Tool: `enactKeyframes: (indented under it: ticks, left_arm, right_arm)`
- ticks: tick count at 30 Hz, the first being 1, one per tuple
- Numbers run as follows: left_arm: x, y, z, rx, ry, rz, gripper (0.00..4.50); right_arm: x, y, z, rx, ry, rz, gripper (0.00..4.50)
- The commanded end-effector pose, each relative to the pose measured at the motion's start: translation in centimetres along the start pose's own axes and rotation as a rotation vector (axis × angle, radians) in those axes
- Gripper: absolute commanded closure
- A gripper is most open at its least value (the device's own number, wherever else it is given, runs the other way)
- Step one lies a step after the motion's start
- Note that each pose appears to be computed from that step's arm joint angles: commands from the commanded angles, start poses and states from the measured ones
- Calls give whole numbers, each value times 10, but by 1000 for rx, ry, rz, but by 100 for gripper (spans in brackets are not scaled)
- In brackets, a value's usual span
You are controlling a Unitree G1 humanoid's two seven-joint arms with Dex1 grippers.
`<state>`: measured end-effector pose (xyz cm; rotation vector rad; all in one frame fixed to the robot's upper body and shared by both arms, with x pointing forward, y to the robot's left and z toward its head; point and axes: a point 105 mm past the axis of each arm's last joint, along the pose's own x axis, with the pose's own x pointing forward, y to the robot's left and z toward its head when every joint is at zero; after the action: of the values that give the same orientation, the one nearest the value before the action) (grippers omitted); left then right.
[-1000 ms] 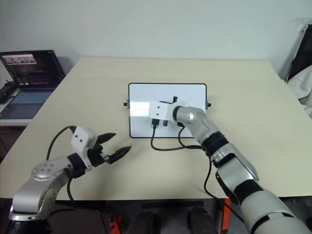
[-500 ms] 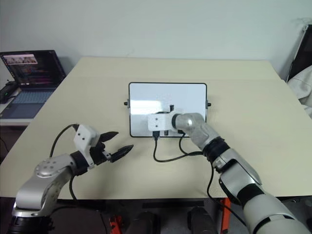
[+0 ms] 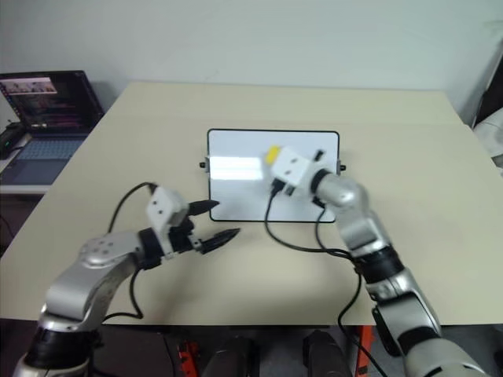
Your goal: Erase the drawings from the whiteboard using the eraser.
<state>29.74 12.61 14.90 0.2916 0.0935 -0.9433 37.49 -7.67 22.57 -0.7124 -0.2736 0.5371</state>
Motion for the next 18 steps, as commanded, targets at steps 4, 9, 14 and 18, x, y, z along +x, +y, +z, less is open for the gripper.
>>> enactKeyframes:
  ticks: [4,9,14,18]
  left_arm:
    - [41,-26,39,125,-100,-238,0]
    - [75,-37,59,179,-158,-400,0]
    - [93,-44,67,235,-167,-527,0]
    - [103,-47,69,274,-163,-588,0]
  right_arm:
    - [-86,-46,-38,274,204,-356,339]
    - [-127,-28,-86,417,408,-423,339]
    - [-127,-9,-114,569,479,-424,339]
    - [-121,-13,-129,651,494,-467,339]
